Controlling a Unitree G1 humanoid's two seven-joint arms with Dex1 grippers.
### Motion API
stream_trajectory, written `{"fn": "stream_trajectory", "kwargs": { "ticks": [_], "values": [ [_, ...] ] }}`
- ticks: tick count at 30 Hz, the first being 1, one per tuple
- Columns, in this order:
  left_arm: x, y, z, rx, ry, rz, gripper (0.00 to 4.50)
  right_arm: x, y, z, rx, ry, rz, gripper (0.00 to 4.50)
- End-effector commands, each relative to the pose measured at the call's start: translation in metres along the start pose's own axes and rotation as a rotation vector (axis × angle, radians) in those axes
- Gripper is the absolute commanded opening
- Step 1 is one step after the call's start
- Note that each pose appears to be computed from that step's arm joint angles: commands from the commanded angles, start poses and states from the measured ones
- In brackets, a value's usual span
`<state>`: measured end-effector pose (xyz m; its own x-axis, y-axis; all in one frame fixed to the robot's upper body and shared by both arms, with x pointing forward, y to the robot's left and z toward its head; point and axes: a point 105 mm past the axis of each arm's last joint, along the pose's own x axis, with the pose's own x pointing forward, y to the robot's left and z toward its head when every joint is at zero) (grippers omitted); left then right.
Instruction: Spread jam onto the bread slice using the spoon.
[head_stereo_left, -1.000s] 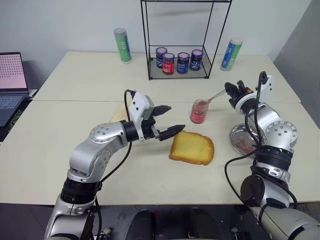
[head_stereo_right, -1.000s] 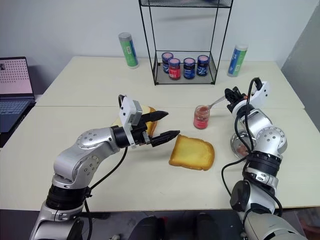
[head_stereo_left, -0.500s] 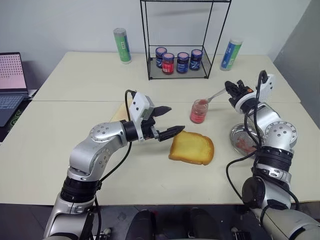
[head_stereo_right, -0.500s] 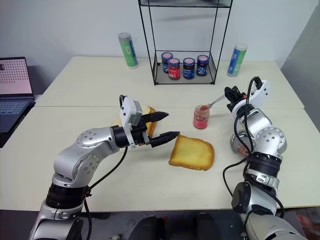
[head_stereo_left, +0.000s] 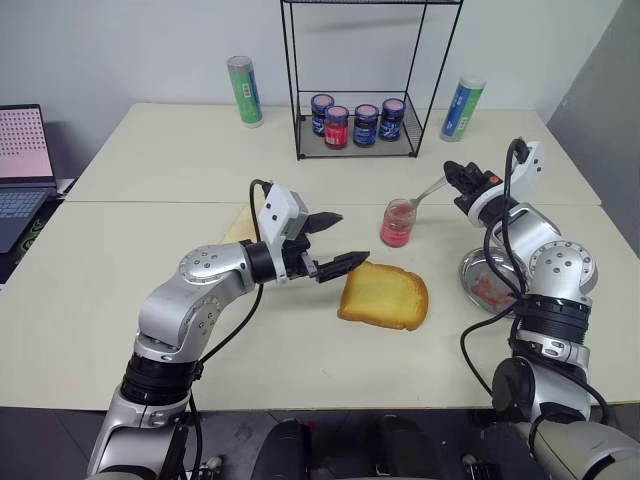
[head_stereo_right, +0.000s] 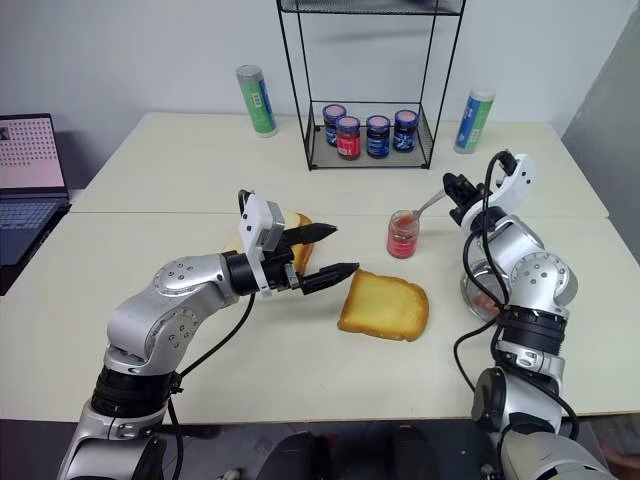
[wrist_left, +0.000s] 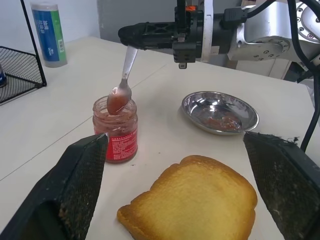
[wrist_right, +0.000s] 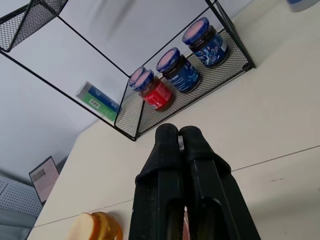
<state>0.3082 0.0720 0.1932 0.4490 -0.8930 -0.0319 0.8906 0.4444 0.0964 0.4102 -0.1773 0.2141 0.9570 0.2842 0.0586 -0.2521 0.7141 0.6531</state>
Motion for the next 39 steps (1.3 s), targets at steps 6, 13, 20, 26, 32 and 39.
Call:
{"fn": "stream_trajectory", "kwargs": {
  "ticks": [6, 13, 20, 26, 32, 39],
  "values": [
    [-0.002, -0.001, 0.014, 0.048, -0.041, 0.005, 4.5, -0.002, 0.007, 0.02, -0.031, -0.07, 0.018, 0.09],
    [-0.003, 0.0, 0.015, 0.049, -0.04, 0.002, 4.5, -0.003, 0.003, 0.022, 0.096, -0.102, 0.001, 0.09],
    [-0.008, -0.002, 0.02, 0.048, -0.043, -0.023, 4.5, -0.009, -0.001, 0.022, 0.354, -0.143, 0.008, 0.09],
    [-0.024, -0.013, 0.031, 0.07, -0.023, -0.127, 4.5, -0.018, 0.015, 0.022, 0.448, -0.135, 0.072, 0.09],
    [-0.051, -0.024, 0.028, 0.069, 0.066, -0.201, 4.5, -0.051, 0.044, 0.012, 0.39, -0.039, 0.175, 0.09],
    [-0.069, -0.042, 0.002, 0.036, 0.152, -0.217, 4.5, -0.081, 0.067, -0.033, 0.392, 0.106, 0.193, 0.09]
  ]
}}
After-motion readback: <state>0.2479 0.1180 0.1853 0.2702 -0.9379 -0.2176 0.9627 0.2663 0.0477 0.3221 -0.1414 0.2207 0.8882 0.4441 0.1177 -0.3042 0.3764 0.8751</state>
